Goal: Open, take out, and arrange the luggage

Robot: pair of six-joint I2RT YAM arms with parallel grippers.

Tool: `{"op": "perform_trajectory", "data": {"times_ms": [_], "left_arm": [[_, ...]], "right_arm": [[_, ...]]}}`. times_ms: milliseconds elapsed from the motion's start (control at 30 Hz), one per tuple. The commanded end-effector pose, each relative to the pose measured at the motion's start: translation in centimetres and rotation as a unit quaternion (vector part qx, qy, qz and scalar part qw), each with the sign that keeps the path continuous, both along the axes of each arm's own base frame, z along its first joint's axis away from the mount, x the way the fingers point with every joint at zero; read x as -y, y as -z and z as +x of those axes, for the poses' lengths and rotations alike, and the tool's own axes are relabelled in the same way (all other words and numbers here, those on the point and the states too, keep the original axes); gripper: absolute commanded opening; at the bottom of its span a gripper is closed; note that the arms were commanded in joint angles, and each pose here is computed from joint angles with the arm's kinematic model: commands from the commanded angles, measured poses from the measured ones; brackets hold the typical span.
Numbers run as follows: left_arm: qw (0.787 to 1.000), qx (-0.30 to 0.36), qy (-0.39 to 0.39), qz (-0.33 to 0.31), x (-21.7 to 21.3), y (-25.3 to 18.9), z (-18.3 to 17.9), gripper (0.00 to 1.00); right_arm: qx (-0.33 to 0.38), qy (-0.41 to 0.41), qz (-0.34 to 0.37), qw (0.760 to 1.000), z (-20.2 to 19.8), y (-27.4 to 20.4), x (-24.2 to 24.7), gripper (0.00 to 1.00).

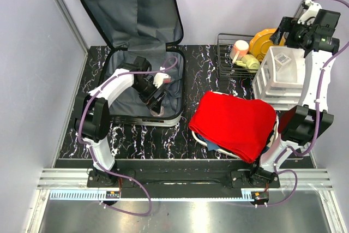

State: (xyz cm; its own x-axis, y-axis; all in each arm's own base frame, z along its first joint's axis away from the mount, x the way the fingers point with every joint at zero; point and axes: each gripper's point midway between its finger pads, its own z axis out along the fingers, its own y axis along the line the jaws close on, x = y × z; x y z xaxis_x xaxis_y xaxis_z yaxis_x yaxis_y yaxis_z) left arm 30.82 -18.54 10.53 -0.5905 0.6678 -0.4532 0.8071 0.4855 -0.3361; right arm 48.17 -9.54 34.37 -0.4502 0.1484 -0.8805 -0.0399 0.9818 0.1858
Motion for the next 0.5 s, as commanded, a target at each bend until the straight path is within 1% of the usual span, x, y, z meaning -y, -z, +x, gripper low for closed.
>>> {"op": "perform_trajectory", "data": {"times_ms": [0,67,100,133,200,233,400,467], "left_arm": [[0.997,0.049,-0.032,0.052,-1.2,1.9,2.6,0.99],[0.997,0.051,-0.03,0.057,-0.7,2.5,2.5,0.99],[0.996,0.048,-0.032,0.071,-0.9,3.4,2.2,0.99],[0.995,0.057,-0.032,0.075,-0.8,3.8,2.5,0.99],[0.994,0.054,-0.035,0.09,-0.9,5.1,1.9,0.98],[0.993,0.064,-0.038,0.09,-0.7,5.6,2.3,0.97],[0.988,0.067,-0.055,0.125,-0.9,8.0,2.5,0.9],[0.986,0.08,-0.066,0.131,-0.7,8.6,3.1,0.87]], "right_arm": [[0.033,-0.036,0.005,0.999,-0.8,-3.0,-2.8,0.98],[0.033,-0.044,0.006,0.998,-1.0,-3.0,-3.4,0.98],[0.029,-0.046,0.007,0.998,-1.0,-2.7,-3.5,0.98],[0.031,-0.048,0.008,0.998,-1.0,-2.7,-3.6,0.99],[0.033,-0.056,0.017,0.998,-1.1,-2.7,-4.1,0.99],[0.034,-0.059,0.019,0.997,-1.2,-2.8,-4.3,1.0],[0.039,-0.065,0.022,0.997,-1.5,-2.9,-4.7,1.0],[0.038,-0.065,0.021,0.997,-1.7,-2.9,-4.7,1.0]]}}
